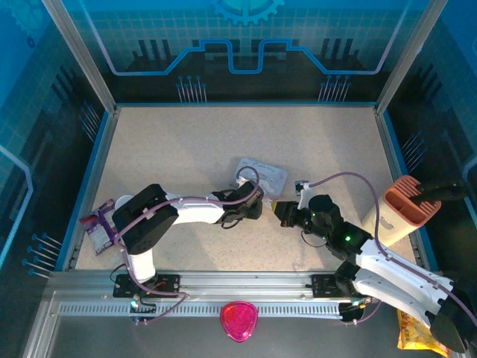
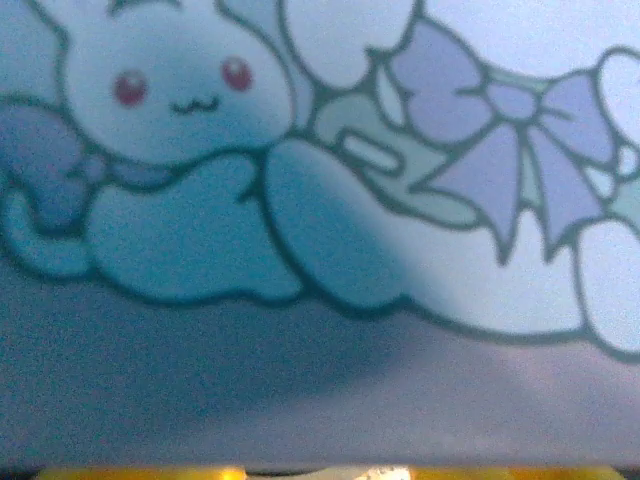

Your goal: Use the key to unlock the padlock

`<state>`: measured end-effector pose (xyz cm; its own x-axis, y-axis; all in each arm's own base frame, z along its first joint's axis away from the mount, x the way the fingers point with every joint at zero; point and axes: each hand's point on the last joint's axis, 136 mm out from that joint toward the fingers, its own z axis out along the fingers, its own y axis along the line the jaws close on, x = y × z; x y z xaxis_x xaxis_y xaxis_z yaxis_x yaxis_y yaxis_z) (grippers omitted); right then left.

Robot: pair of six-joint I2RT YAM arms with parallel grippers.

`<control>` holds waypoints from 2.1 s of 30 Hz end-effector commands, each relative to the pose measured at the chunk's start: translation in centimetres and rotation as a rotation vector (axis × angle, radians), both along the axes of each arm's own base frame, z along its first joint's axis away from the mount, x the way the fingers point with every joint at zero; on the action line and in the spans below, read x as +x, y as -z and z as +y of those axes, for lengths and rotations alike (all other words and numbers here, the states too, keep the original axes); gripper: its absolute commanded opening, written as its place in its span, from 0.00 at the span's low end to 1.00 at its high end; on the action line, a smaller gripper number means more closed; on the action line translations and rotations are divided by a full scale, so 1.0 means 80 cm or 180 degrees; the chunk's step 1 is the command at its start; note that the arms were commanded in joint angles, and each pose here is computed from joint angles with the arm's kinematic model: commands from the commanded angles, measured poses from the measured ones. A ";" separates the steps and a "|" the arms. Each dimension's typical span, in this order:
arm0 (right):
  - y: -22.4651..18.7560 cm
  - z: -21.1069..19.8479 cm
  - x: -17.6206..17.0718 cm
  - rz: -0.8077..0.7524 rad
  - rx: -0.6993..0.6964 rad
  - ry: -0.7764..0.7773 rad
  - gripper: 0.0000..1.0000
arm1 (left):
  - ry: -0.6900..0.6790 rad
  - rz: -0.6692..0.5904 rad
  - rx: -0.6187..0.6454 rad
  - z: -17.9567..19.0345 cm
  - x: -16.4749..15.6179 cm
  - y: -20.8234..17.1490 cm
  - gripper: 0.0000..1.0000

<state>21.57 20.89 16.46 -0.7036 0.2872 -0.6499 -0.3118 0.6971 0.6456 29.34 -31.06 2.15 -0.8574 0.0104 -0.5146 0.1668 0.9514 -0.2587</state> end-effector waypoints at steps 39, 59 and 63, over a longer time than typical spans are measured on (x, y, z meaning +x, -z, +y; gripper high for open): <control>0.109 0.012 -0.020 -0.0321 -0.0454 0.0149 0.00 | -0.0511 0.0972 -0.1135 -0.032 -0.028 -0.076 0.14; 0.109 0.017 -0.016 -0.0419 -0.0299 0.0218 0.00 | -0.0758 0.1210 -0.1692 -0.031 -0.032 -0.092 0.12; 0.109 0.017 -0.016 -0.0406 -0.0281 0.0237 0.00 | -0.0764 0.1225 -0.1735 -0.032 -0.033 -0.095 0.12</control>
<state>20.08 22.29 7.16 -0.6174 0.2375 -0.7499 -0.3399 0.7792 0.5266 26.44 -32.74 7.10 -0.9252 -0.3745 -0.0608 -0.2528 0.7279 -0.6374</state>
